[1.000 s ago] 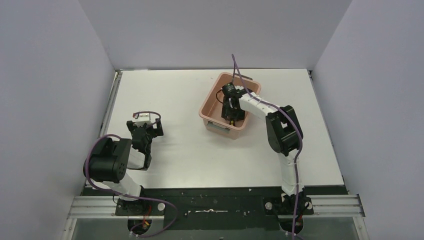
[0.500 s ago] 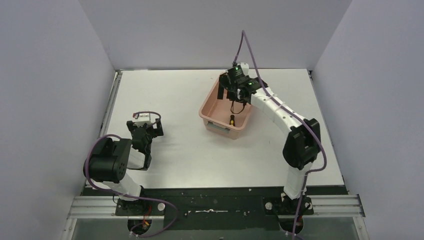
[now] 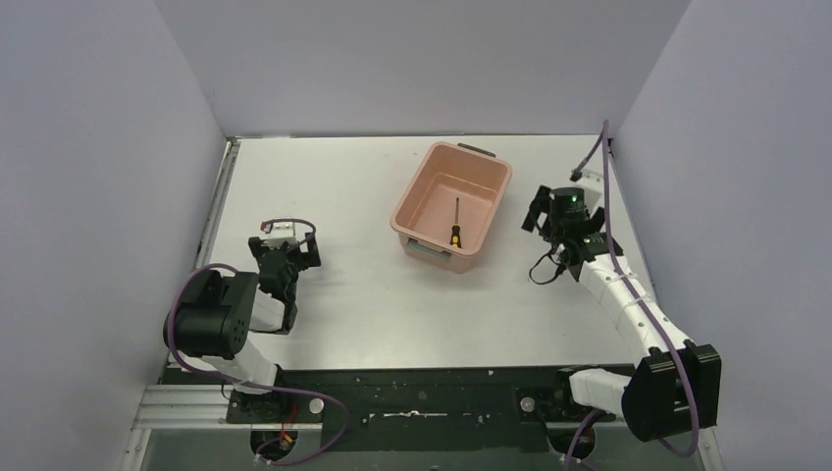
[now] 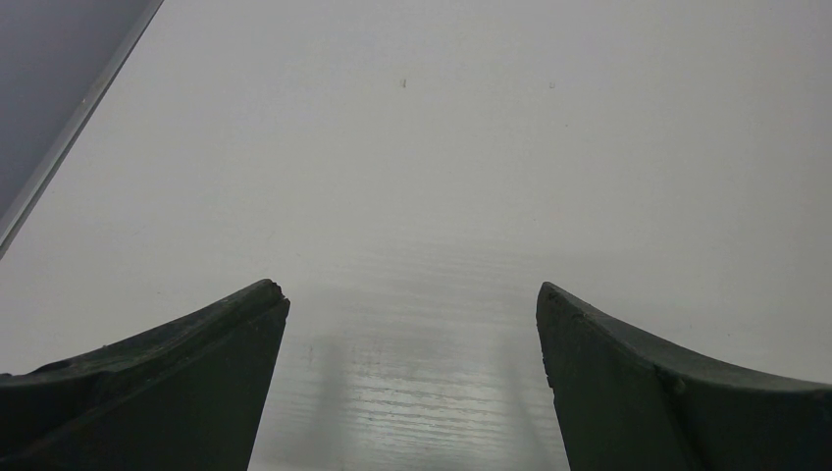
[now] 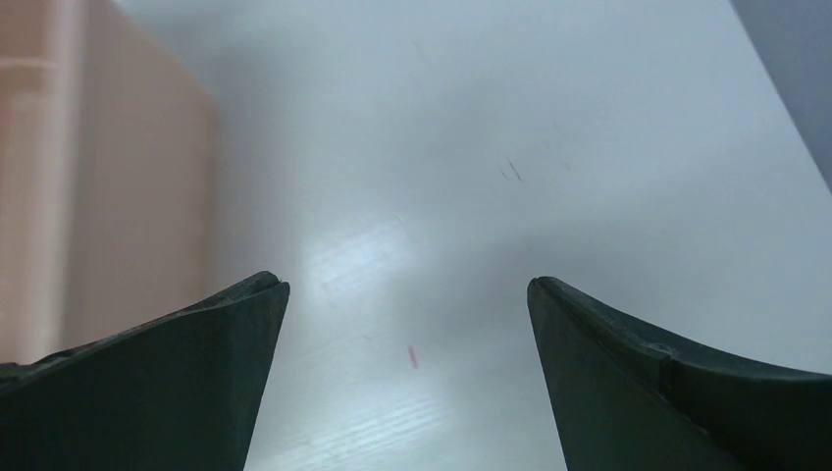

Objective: Put the screwdriver in the bin

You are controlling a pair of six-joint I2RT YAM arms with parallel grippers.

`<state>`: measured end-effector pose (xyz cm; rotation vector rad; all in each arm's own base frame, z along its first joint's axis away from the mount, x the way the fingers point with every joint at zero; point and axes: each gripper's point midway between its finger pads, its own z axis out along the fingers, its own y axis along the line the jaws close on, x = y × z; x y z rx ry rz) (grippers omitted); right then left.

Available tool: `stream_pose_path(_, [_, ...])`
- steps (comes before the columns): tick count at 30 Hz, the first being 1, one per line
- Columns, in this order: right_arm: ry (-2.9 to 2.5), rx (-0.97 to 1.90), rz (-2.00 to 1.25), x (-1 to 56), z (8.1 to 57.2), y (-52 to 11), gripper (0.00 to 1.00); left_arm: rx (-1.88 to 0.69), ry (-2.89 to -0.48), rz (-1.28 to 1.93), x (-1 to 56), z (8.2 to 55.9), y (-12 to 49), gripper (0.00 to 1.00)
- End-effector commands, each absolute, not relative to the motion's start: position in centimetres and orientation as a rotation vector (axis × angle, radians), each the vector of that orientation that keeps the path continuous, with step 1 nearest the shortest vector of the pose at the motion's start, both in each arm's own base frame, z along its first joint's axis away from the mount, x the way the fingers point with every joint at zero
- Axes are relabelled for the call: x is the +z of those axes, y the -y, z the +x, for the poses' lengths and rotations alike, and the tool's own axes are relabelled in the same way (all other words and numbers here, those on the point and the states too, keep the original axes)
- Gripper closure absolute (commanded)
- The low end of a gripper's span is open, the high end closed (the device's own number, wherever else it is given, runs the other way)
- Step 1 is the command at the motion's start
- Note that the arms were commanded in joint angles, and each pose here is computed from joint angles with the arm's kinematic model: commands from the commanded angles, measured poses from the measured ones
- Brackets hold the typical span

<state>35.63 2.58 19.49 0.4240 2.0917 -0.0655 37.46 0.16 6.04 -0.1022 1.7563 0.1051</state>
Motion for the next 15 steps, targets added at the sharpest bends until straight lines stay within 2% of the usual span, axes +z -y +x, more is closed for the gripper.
stream_pose_path(1, [-2.094,-0.117,0.530,15.0,33.6,0.1,0.00,0.091,-1.712,-0.091,7.3,37.9,0.0,0.03])
stream_pose_path(7, [-2.174,-0.174,0.586,9.6,31.1,1.5,0.00,0.091,-1.711,-0.090,7.4,38.0,0.0,0.03])
stream_pose_path(15, [-2.175,-0.179,0.600,8.7,30.5,1.7,0.00,0.090,-1.711,-0.089,7.4,37.9,0.0,0.03])
